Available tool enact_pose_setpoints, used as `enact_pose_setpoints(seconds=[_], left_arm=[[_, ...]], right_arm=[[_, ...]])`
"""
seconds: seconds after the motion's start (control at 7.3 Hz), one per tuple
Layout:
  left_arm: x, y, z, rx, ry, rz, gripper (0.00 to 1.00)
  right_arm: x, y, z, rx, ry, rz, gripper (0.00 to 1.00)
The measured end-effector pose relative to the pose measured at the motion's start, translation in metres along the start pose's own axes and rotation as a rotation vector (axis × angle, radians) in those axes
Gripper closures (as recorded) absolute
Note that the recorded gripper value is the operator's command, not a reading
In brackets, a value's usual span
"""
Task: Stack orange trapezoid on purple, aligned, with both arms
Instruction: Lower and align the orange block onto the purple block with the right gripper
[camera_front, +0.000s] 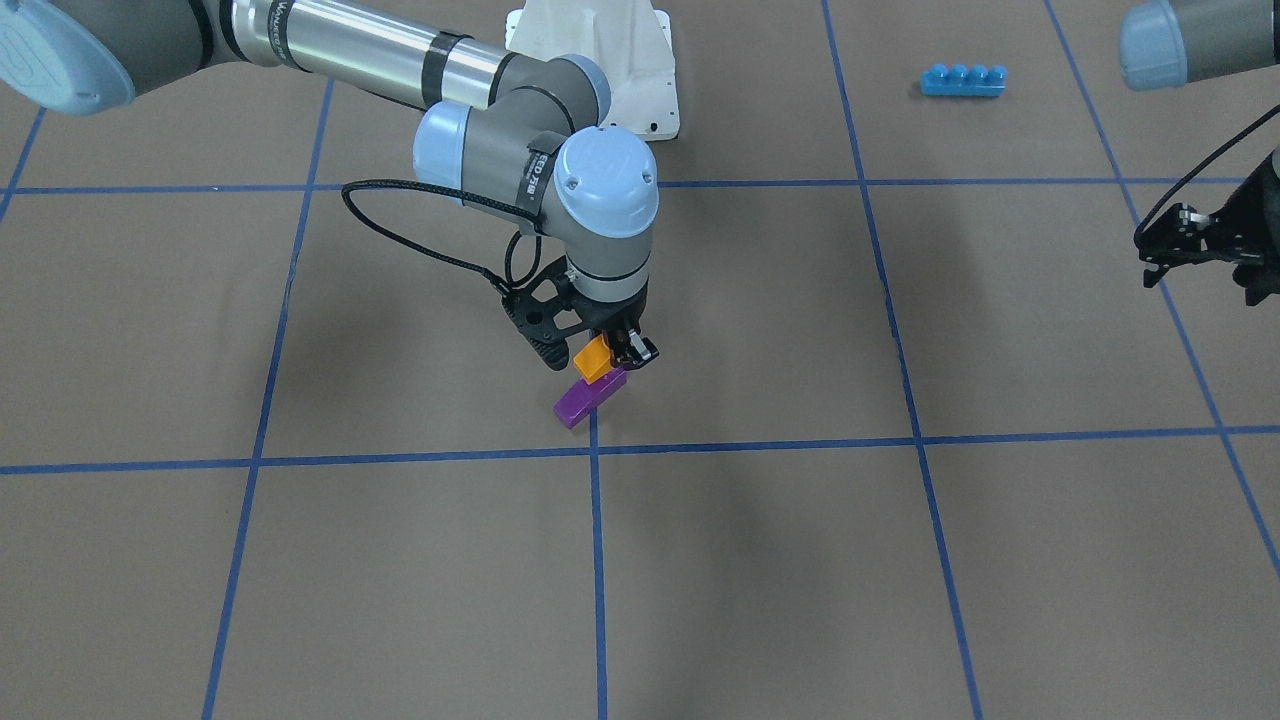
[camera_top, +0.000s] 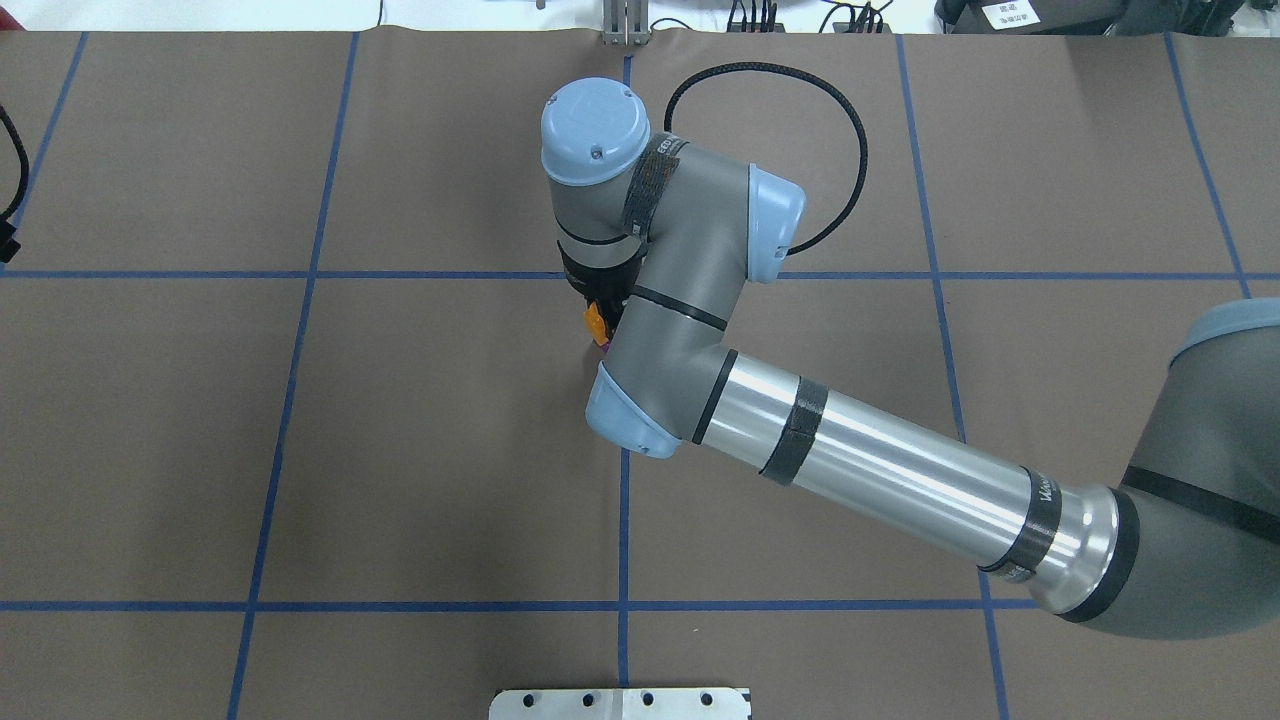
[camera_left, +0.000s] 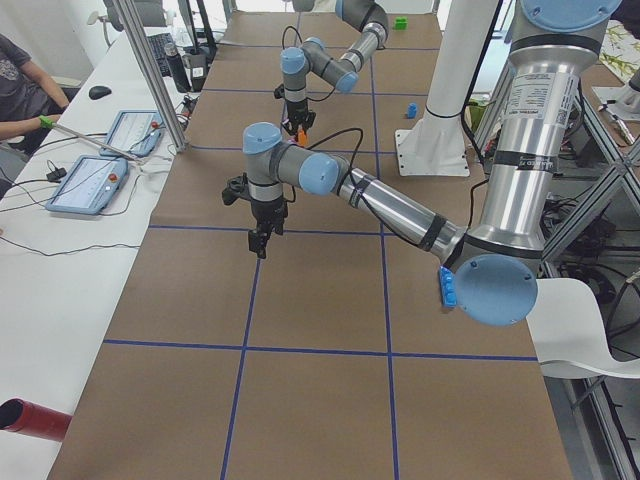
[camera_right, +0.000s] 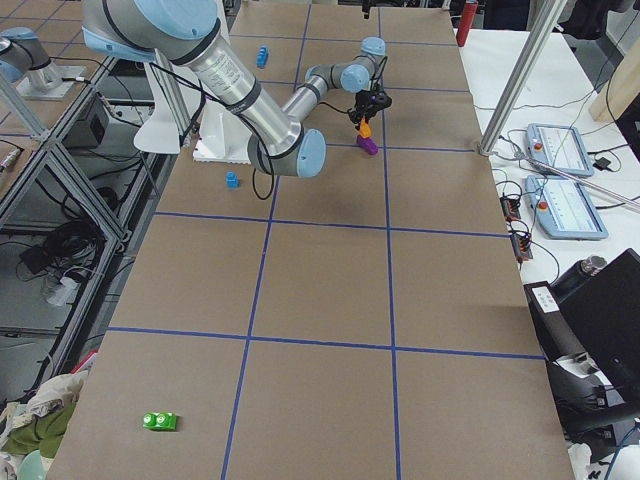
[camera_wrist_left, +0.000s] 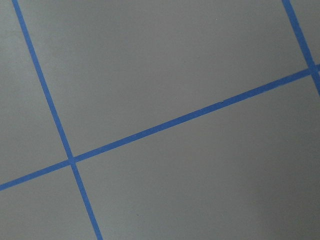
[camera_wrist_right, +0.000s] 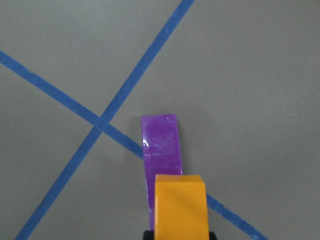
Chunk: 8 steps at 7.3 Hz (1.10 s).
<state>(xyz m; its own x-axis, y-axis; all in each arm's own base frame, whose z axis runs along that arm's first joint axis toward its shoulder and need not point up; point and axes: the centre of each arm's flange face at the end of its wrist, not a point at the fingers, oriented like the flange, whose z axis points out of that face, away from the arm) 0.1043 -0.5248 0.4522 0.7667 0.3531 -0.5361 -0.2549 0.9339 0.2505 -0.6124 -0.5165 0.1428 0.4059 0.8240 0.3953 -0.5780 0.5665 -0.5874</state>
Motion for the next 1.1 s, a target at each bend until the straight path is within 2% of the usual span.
enact_pose_setpoints(seconds=[1.1], left_arm=[[0.0,0.0,-0.001,0.0,0.0,-0.005,0.0]], right_arm=[[0.0,-0.006,0.014,0.022,-0.001,-0.001,1.0]])
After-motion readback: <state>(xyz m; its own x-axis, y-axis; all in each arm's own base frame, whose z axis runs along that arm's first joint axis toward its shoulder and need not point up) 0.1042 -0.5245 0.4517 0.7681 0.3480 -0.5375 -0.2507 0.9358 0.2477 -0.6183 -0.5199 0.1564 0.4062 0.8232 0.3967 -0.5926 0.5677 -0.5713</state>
